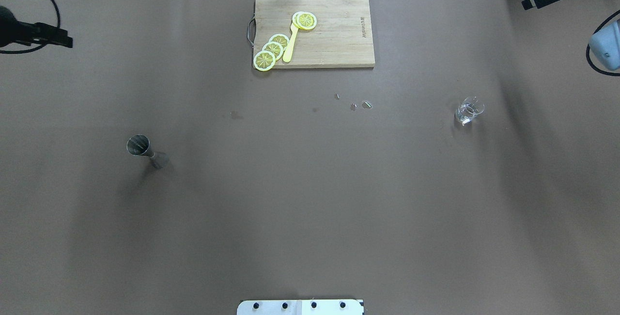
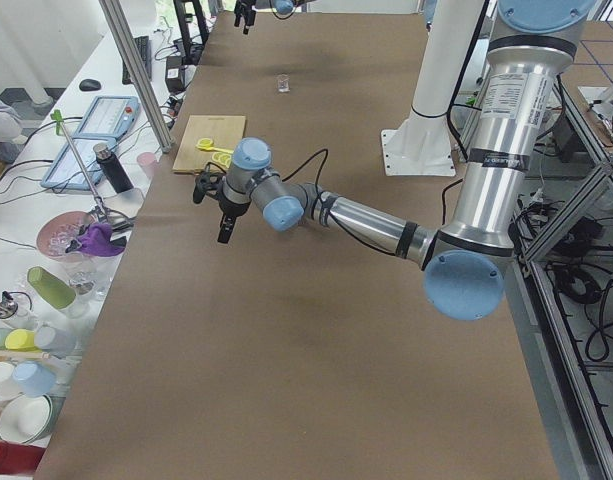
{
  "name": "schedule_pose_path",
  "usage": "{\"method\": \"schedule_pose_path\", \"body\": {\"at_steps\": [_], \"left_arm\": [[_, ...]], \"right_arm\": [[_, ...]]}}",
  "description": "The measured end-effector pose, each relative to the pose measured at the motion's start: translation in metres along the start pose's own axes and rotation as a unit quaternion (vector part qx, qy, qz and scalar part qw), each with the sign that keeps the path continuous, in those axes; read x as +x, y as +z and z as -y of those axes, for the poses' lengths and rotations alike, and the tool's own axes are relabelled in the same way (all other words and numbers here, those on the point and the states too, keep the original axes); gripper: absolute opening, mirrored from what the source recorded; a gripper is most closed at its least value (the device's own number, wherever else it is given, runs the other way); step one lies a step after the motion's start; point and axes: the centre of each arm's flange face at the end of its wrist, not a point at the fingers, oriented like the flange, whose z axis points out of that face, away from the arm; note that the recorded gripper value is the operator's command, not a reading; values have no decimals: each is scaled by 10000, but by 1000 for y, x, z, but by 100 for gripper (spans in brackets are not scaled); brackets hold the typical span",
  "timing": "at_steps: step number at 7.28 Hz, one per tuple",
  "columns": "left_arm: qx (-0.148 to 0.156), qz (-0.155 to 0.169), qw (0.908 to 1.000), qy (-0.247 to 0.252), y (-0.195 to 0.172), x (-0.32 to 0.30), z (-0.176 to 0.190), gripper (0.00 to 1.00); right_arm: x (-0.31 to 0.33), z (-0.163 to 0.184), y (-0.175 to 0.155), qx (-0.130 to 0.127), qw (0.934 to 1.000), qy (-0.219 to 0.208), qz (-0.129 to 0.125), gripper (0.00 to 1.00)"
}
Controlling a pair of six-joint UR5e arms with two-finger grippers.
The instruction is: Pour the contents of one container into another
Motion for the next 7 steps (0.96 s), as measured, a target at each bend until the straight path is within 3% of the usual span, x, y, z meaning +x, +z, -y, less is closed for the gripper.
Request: {"method": "schedule_pose_path", "body": {"at_steps": [1, 2, 5, 7], "left_arm": [[-424, -27, 9978, -500, -2, -52, -6, 99], [-746, -68, 9950, -666, -7, -101, -23, 99], [-1241, 72, 9922, -71, -29, -220, -85, 99], [-1501, 83, 9875, 476, -48, -241, -102, 99]], "right_arm": [[1, -2, -15, -280, 9988, 376, -162, 100], [-5, -8, -29, -500, 9962, 647, -298, 100], [-2, -57, -51, -798, 9901, 1039, -497, 100], [9, -79, -56, -913, 9876, 1153, -557, 100]]}}
